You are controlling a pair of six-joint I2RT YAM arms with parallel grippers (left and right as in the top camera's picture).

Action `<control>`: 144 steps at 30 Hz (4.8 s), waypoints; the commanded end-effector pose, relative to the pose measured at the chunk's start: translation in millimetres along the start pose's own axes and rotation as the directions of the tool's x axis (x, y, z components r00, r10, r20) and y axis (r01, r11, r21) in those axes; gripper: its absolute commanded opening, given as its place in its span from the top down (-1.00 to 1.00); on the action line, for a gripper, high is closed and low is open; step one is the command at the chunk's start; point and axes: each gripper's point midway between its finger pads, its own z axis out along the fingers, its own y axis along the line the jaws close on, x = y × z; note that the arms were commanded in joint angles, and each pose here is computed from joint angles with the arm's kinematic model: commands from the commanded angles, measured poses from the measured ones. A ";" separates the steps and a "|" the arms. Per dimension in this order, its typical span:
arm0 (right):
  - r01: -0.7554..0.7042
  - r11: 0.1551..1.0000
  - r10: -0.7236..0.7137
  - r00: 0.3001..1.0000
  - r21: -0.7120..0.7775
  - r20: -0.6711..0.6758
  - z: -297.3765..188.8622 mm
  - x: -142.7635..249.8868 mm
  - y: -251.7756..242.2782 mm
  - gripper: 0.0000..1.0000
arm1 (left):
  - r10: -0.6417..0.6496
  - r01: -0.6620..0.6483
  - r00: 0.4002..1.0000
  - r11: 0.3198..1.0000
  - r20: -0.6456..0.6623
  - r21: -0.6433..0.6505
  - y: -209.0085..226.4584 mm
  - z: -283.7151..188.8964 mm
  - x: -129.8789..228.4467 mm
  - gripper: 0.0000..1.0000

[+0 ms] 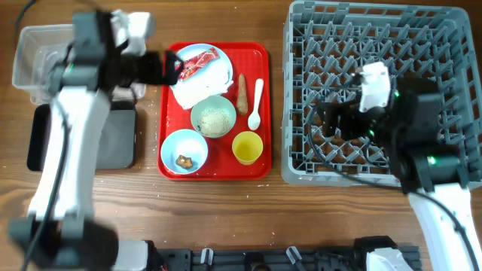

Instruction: Sort waste into correct bins and load items into the dishwasher rack

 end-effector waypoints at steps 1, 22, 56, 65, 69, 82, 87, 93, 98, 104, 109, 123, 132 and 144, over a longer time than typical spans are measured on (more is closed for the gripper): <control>-0.019 0.994 0.013 0.998 -0.110 -0.057 15.9 3.3 12.8 -1.00 | 0.179 -0.178 0.983 0.983 -0.036 0.037 -12.3 45.6 -21.6 -1.00; -0.160 0.984 0.139 0.964 -0.076 -0.228 52.7 35.9 -0.6 -0.99 | 0.396 -0.401 0.885 0.916 -0.245 0.033 33.4 220.4 46.6 -1.00; -0.143 0.988 0.130 0.971 -0.050 -0.198 54.6 29.5 -6.5 -1.00 | 0.088 -0.085 0.996 0.982 0.006 -0.171 31.2 123.9 -39.5 0.92; -0.134 0.990 0.123 0.977 -0.053 -0.173 55.8 23.1 -7.1 -0.99 | -0.152 0.167 0.986 0.917 0.070 -0.362 150.4 35.2 -29.5 0.92; -0.133 0.990 0.122 0.978 -0.053 -0.169 56.0 22.3 -7.1 -0.99 | -0.236 0.253 0.967 0.874 0.093 -0.414 211.8 36.9 -12.6 0.92; -0.130 0.990 0.120 0.980 -0.054 -0.156 56.5 19.1 -7.4 -0.99 | -0.232 0.271 0.961 0.896 0.151 -0.351 213.8 27.4 -25.0 -1.00; -0.130 0.990 0.120 0.980 -0.054 -0.156 56.5 19.1 -7.4 -0.99 | -0.181 0.210 0.971 0.959 0.158 -0.193 140.2 -3.9 -43.8 -1.00; -0.129 0.990 0.119 0.980 -0.054 -0.156 56.5 19.1 -7.4 -0.99 | -0.120 0.120 0.991 0.993 -0.053 -0.010 39.3 34.4 -14.9 -1.00; -0.131 0.990 0.121 0.980 -0.054 -0.160 56.4 20.0 -7.3 -0.99 | -0.217 0.184 0.959 0.966 -0.181 -0.181 30.5 80.2 17.2 -1.00; -0.134 0.990 0.123 0.977 -0.052 -0.174 58.2 26.7 -7.8 -0.99 | -0.462 0.397 0.866 0.868 -0.192 -0.298 36.0 113.7 41.0 -1.00; -0.135 0.990 0.124 0.976 -0.052 -0.178 58.5 27.9 -7.9 -1.00 | -0.483 0.393 0.838 0.857 -0.254 -0.333 44.8 143.4 64.3 -1.00; -0.135 0.989 0.124 0.976 -0.052 -0.178 58.5 28.1 -7.9 -0.99 | -0.509 0.380 0.789 0.845 -0.345 -0.377 54.1 170.1 101.2 -0.66; -0.135 0.989 0.124 0.976 -0.052 -0.178 58.5 28.0 -7.8 -0.99 | -0.512 0.371 0.773 0.844 -0.375 -0.389 56.0 174.8 116.6 -0.47; -0.139 0.989 0.127 0.974 -0.051 -0.186 58.2 30.0 -7.7 -0.99 | -0.506 0.362 0.772 0.848 -0.386 -0.388 52.5 178.3 123.0 -0.08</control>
